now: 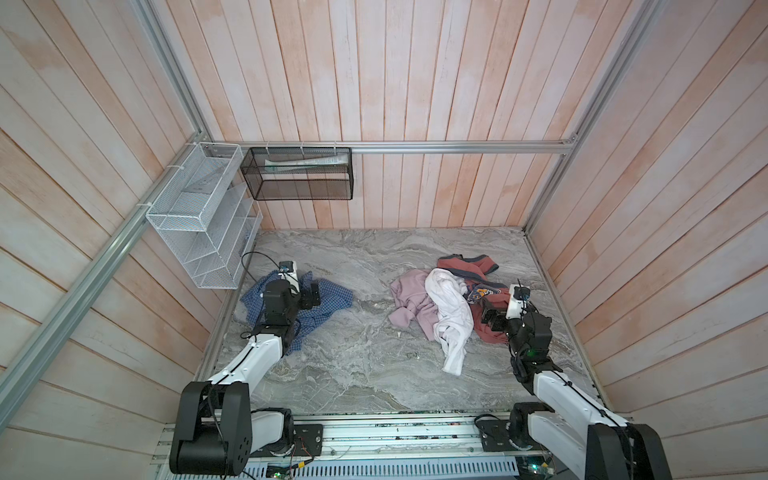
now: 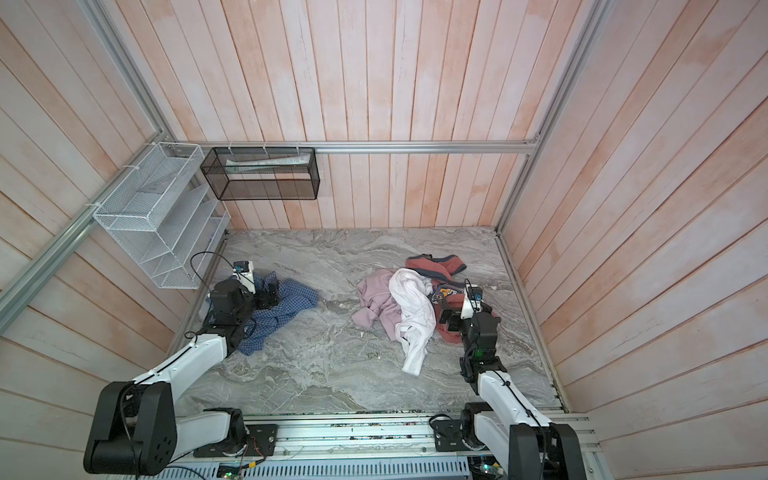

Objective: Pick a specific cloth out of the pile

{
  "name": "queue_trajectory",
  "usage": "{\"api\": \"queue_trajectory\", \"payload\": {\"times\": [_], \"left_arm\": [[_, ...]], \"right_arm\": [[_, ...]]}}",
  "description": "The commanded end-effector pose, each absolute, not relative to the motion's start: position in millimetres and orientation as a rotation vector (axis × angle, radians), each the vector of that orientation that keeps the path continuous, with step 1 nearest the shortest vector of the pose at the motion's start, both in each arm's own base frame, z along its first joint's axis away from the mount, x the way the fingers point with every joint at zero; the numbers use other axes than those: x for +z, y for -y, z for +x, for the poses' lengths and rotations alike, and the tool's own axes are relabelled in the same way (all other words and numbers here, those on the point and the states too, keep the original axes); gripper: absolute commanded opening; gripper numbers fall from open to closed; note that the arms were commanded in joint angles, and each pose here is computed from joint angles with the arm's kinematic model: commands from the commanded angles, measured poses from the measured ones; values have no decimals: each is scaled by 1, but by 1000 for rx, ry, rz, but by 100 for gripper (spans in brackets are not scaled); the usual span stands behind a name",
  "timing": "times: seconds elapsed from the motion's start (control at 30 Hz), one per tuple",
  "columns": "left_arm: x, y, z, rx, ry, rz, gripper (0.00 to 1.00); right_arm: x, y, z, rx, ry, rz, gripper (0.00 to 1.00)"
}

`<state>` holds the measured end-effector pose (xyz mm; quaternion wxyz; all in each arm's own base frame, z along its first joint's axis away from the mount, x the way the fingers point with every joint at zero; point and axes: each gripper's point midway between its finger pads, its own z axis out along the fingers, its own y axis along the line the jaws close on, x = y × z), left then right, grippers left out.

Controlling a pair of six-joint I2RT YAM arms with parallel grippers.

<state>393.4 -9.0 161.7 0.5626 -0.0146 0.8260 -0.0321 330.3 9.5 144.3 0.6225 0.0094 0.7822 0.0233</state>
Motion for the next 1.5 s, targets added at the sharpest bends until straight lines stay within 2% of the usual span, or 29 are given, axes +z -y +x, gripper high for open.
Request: {"api": "queue_trajectory", "payload": {"times": [0.0, 0.2, 0.47, 0.6, 0.83, 1.03, 1.47], "left_arm": [[204, 1, 408, -59, -1752, 9, 100], [188, -37, 393, -2, -1656, -102, 100], [189, -62, 395, 37, -1648, -123, 100], [188, -47, 386, -48, -1653, -127, 100], [171, -18, 386, -10, -1694, -74, 100], [132, -26, 382, 27, -1688, -138, 100], [131, -19, 383, 43, -1690, -108, 100]], "right_arm": [[166, 4, 340, -23, -1666, 44, 98], [153, 16, 351, -92, -1640, 64, 98], [134, 16, 368, -44, -1632, 66, 98], [127, 16, 374, -44, -1694, 56, 98], [125, 16, 379, -36, -1715, 57, 98], [125, 16, 379, -37, -1713, 59, 98], [124, 16, 378, -34, -1716, 59, 98]]}}
